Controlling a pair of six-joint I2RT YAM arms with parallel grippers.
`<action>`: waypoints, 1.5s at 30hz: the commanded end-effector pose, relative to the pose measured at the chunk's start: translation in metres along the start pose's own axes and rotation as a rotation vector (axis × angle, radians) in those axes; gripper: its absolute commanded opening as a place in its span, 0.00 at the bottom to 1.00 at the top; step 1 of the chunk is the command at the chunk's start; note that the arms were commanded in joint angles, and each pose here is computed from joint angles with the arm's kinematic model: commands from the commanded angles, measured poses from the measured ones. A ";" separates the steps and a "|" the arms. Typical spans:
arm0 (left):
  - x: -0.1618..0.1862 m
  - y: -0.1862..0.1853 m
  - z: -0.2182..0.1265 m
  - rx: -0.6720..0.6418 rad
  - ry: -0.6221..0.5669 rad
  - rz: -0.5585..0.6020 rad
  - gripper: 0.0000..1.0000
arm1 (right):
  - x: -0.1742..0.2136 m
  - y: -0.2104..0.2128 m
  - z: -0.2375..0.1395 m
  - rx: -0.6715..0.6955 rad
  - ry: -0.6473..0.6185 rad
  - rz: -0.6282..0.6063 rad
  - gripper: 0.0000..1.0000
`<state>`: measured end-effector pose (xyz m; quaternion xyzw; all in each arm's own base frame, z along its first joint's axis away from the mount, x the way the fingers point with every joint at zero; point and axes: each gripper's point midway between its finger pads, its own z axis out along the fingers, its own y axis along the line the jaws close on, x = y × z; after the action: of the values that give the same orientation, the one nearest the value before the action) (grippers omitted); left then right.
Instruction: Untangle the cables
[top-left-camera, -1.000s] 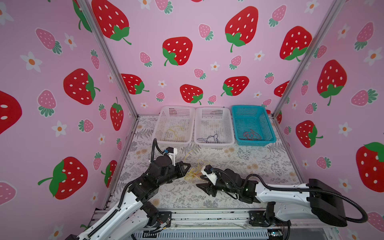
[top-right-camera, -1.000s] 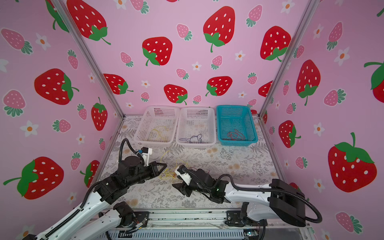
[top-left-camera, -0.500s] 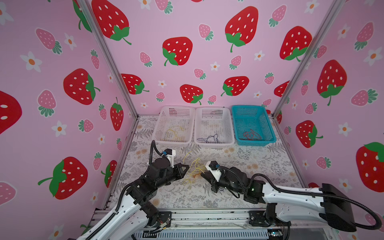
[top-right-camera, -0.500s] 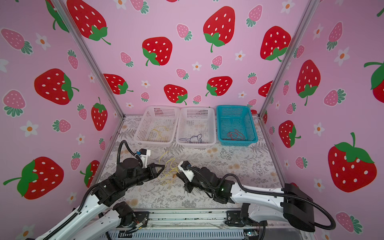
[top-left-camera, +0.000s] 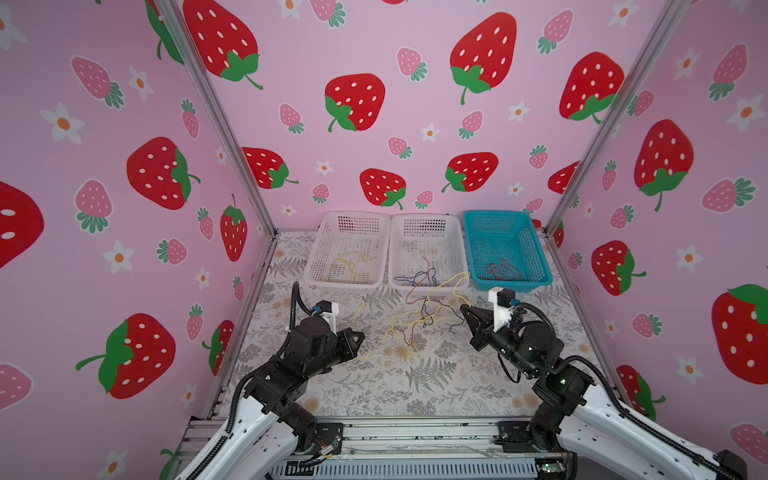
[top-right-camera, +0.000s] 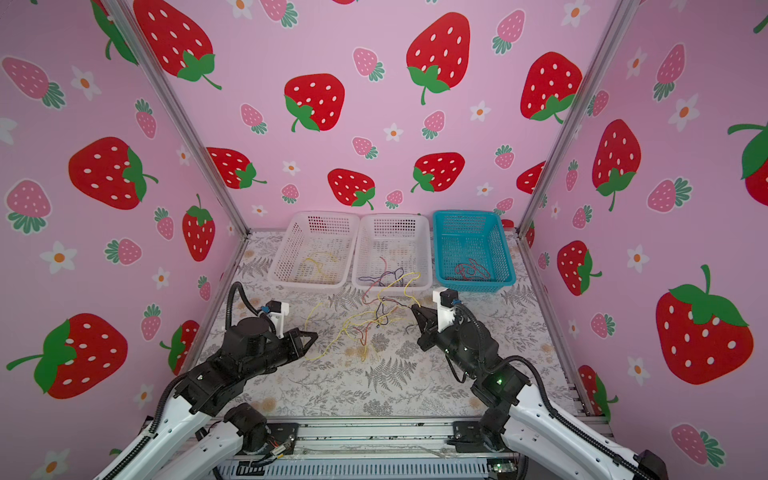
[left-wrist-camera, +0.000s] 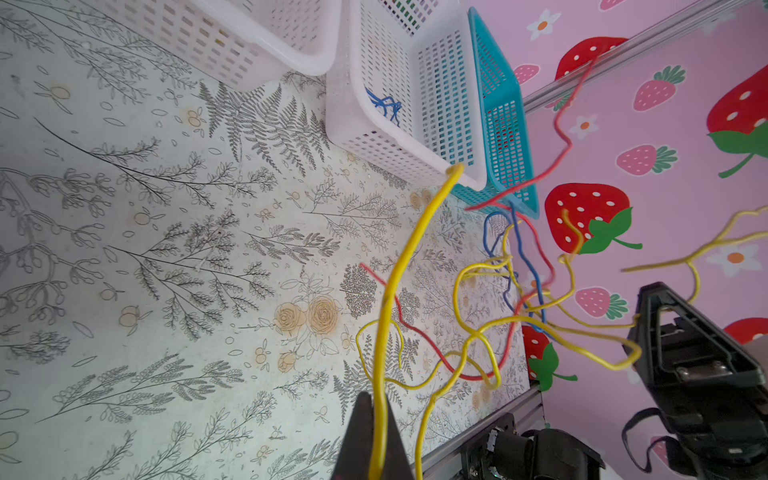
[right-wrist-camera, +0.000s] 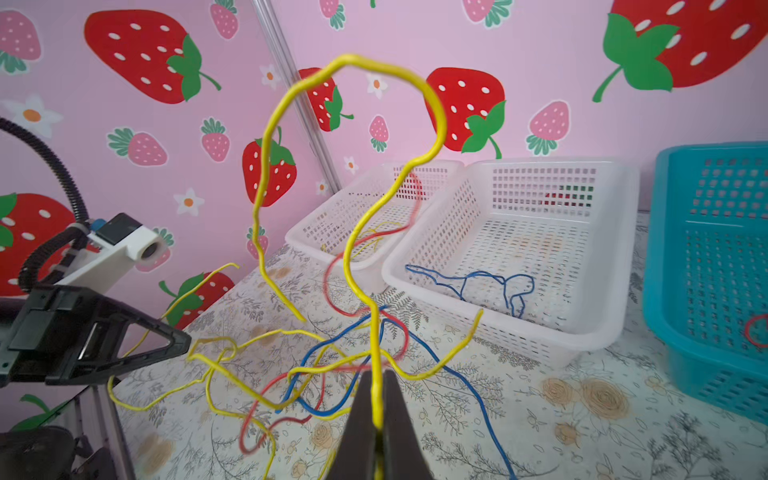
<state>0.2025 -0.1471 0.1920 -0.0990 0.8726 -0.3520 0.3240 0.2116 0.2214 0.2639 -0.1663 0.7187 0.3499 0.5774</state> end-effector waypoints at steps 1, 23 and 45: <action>0.002 0.012 -0.006 -0.050 0.014 0.016 0.00 | 0.008 -0.018 -0.004 0.059 0.030 0.068 0.00; -0.020 0.020 -0.055 -0.135 -0.047 0.070 0.00 | 0.058 -0.124 -0.027 0.376 0.235 0.243 0.00; -0.021 -0.013 -0.016 0.136 -0.012 -0.093 0.00 | 0.092 0.049 0.008 -0.351 0.355 0.058 0.00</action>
<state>0.2021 -0.1344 0.2067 -0.1168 0.8573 -0.3974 0.3056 0.1648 0.2626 0.1699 -0.2792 0.7760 0.4321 0.3648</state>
